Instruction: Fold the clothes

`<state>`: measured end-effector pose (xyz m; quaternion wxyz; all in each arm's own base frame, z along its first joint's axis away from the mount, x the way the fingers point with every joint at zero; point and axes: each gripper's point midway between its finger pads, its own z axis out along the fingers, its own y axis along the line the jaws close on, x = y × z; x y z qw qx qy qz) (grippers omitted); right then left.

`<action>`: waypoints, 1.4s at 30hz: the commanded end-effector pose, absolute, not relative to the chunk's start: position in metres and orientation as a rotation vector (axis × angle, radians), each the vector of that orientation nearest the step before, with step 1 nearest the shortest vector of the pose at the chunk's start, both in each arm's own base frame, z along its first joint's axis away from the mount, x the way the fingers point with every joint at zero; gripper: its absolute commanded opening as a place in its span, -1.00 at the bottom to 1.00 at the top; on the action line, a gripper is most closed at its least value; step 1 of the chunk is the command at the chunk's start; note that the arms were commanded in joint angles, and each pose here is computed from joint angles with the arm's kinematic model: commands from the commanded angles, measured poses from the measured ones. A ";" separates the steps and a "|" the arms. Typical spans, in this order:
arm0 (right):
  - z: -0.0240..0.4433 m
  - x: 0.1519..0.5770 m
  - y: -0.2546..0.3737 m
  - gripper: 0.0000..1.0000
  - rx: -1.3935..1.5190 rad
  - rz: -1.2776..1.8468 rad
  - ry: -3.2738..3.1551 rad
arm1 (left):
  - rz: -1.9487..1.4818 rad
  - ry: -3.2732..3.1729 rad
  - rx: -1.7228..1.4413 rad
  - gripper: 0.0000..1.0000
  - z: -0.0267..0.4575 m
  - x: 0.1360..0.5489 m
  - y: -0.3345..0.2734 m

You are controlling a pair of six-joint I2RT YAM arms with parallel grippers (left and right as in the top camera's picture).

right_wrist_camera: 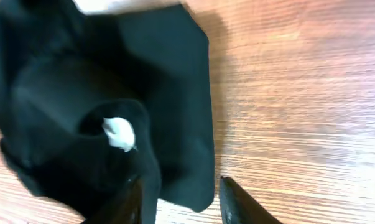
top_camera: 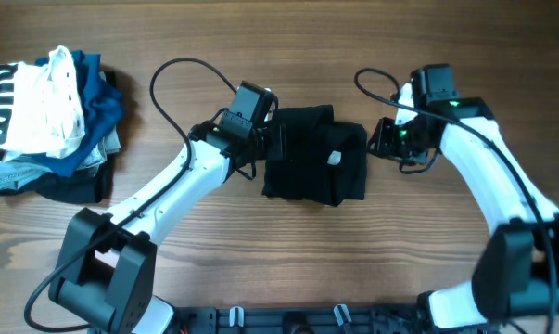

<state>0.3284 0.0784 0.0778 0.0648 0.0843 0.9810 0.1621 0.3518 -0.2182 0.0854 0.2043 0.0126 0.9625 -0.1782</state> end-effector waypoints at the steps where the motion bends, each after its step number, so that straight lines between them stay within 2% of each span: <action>1: 0.054 0.322 0.106 0.15 0.095 0.713 3.030 | -0.484 2.641 0.053 0.21 0.099 0.358 -0.215; 3: 0.046 0.322 0.119 0.09 0.006 0.834 3.020 | -0.484 2.641 0.053 0.22 0.099 0.358 -0.215; 6: 0.039 0.325 0.137 -0.28 -0.078 0.968 2.986 | -0.474 2.640 0.056 0.23 0.099 0.358 -0.214; 10: 0.031 0.332 0.149 -0.43 -0.089 0.970 2.968 | -0.474 2.639 0.055 0.23 0.099 0.359 -0.214; 11: 0.029 0.334 0.150 -0.53 -0.088 0.969 2.965 | -0.474 2.639 0.055 0.23 0.099 0.359 -0.214; 13: 0.022 0.338 0.148 -0.88 -0.057 0.927 2.976 | -0.474 2.639 0.056 0.24 0.099 0.359 -0.214; 17: 0.032 0.346 0.140 -0.91 -0.032 0.885 2.942 | -0.470 2.646 0.055 0.27 0.098 0.357 -0.213; 23: 0.127 0.363 0.118 -0.91 -0.073 0.840 2.660 | -0.459 2.650 0.083 0.29 0.097 0.356 -0.213; 25: 0.146 0.366 0.102 -0.92 -0.027 0.767 2.614 | -0.459 2.650 0.083 0.29 0.097 0.356 -0.213; 30: 0.128 0.361 0.062 -0.91 0.165 0.527 2.706 | -0.459 2.650 0.083 0.30 0.097 0.356 -0.213; 31: 0.125 0.356 0.063 -0.92 0.142 0.532 2.729 | -0.459 2.650 0.083 0.31 0.097 0.356 -0.213; 32: 0.130 0.349 0.083 -0.90 -0.039 0.658 2.715 | -0.459 2.650 0.083 0.31 0.097 0.356 -0.213; 33: 0.134 0.342 0.098 -0.78 -0.143 0.743 2.698 | -0.459 2.650 0.083 0.31 0.097 0.356 -0.213; 36: 0.127 0.335 0.115 -0.35 -0.198 0.743 2.730 | -0.446 2.648 0.079 0.33 0.097 0.357 -0.211; 37: 0.118 0.335 0.116 -0.08 -0.160 0.714 2.757 | -0.445 2.647 0.079 0.33 0.096 0.357 -0.211; 40: 0.085 0.333 0.124 -0.03 -0.109 0.703 2.828 | -0.443 2.652 0.079 0.36 0.096 0.356 -0.211; 42: 0.068 0.331 0.134 0.13 -0.174 0.766 2.851 | -0.440 2.659 0.079 0.36 0.095 0.355 -0.210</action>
